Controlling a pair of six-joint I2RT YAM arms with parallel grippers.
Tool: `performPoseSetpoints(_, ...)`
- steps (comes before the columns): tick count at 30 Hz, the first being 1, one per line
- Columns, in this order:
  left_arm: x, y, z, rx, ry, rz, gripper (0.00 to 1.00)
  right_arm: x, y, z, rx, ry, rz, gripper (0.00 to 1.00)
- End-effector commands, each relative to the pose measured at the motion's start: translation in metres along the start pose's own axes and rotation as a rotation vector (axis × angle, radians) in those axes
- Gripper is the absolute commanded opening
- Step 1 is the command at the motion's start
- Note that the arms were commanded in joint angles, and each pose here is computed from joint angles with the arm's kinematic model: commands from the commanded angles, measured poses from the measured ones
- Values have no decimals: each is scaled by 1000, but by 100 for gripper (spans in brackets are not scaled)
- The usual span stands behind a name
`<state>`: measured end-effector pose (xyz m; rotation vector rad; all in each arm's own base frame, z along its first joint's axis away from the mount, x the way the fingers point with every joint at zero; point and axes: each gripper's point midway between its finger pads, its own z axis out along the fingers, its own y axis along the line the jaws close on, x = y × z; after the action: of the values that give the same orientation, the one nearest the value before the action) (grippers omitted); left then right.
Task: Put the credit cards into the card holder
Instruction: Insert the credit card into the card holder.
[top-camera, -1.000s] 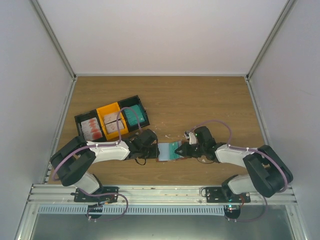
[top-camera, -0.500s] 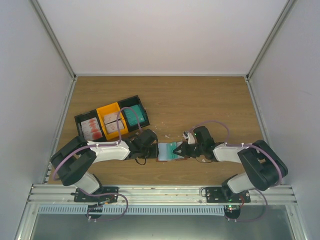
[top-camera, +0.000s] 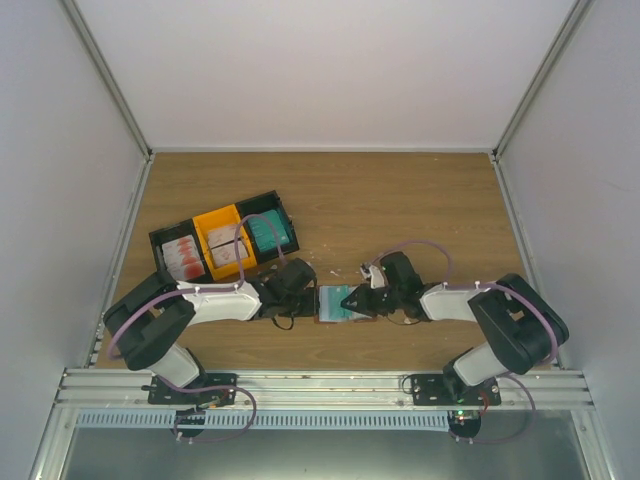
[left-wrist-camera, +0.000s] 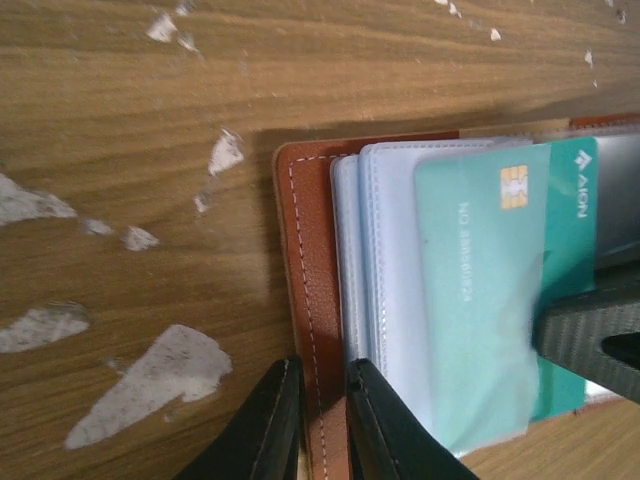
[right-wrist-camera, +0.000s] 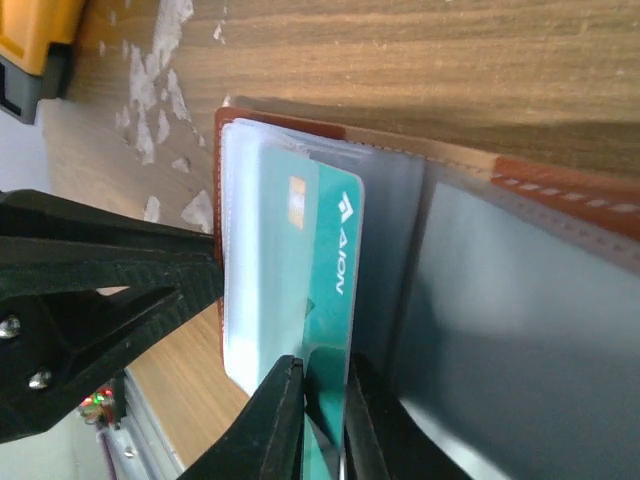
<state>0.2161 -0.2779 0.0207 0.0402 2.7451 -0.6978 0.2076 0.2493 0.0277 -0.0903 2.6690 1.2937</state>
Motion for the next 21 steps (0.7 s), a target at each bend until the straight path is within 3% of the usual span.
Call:
performPoseSetpoints(1,32,16,11,-40,97,13,16,6,-12,2,122,3,-13,21)
performPoseSetpoints(8,30,12,10,-26,91,20,16,2,-14,-4,263,-25,-81,40)
performPoseSetpoints(21,27,1,11,24,88,48,16,7,-19,11,512,11,-209,44)
